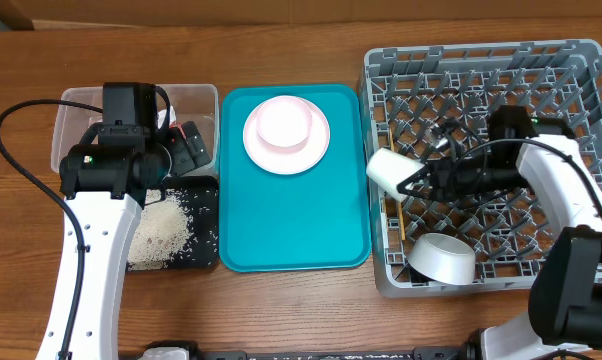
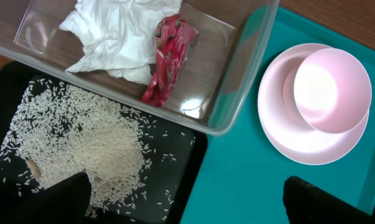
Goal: Sort waste into correct bins and load items into the dishwasher
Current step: 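Lower the cup into the rack and release it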
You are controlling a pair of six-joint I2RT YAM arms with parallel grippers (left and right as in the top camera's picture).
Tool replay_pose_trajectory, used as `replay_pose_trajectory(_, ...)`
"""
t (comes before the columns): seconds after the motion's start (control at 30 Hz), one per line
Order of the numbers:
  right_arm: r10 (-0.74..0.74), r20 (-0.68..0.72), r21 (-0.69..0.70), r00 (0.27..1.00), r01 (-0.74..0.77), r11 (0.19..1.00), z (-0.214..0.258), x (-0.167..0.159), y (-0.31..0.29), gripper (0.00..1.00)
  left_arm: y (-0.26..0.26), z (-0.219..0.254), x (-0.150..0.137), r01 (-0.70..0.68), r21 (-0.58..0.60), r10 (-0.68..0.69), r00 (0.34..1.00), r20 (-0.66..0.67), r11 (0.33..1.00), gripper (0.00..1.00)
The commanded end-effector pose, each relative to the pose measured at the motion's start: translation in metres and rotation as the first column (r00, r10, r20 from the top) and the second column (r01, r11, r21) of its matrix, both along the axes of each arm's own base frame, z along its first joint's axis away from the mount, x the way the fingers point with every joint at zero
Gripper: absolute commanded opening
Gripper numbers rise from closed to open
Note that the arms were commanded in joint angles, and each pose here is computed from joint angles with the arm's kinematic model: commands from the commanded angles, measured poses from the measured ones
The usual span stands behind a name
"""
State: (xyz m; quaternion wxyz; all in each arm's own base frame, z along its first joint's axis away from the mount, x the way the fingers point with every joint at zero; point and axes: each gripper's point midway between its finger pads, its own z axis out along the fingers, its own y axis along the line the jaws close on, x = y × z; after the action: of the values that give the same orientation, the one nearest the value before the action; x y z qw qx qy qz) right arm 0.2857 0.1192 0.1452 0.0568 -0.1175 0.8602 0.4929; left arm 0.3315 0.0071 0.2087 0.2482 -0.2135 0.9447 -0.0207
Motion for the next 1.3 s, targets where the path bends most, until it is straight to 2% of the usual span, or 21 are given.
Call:
replay_pose_trajectory(0.0, -0.006, -0.033, -0.085, 0.999, 0.003, 0.996, -0.012, -0.005, -0.014, 0.04, 0.002, 0.006, 0.002, -0.005, 0.003, 0.004, 1.000, 0.017, 1.000, 1.00)
replay_pose_trajectory(0.27, -0.001, -0.075, -0.109, 0.997, -0.007, 0.994, -0.014, -0.013, -0.016, 0.04, 0.002, 0.006, 0.002, -0.005, 0.003, 0.004, 1.000, 0.017, 1.000, 1.00)
replay_pose_trajectory(0.53, 0.017, 0.066, 0.072, 0.998, -0.022, 0.997, 0.010, -0.002, 0.002, 0.04, 0.002, 0.006, 0.002, -0.005, 0.003, 0.004, 1.000, 0.017, 1.000, 1.00)
replay_pose_trajectory(0.83, 0.020, 0.120, 0.072, 0.993, -0.029, 0.997, -0.015, -0.003, 0.003, 0.04, 0.002, 0.006, 0.002, -0.005, 0.003, 0.004, 1.000, 0.017, 1.000, 1.00)
replay_pose_trajectory(1.03, 0.001, 0.038, 0.064, 0.999, -0.004, 0.998, -0.019, -0.013, -0.001, 0.04, 0.002, 0.006, 0.002, -0.005, 0.003, 0.004, 1.000, 0.017, 1.000, 1.00)
replay_pose_trajectory(1.27, -0.116, -0.125, 0.006, 0.985, 0.117, 0.993, -0.024, -0.014, -0.022, 0.04, 0.002, 0.006, 0.002, -0.005, 0.003, 0.004, 1.000, 0.017, 1.000, 1.00)
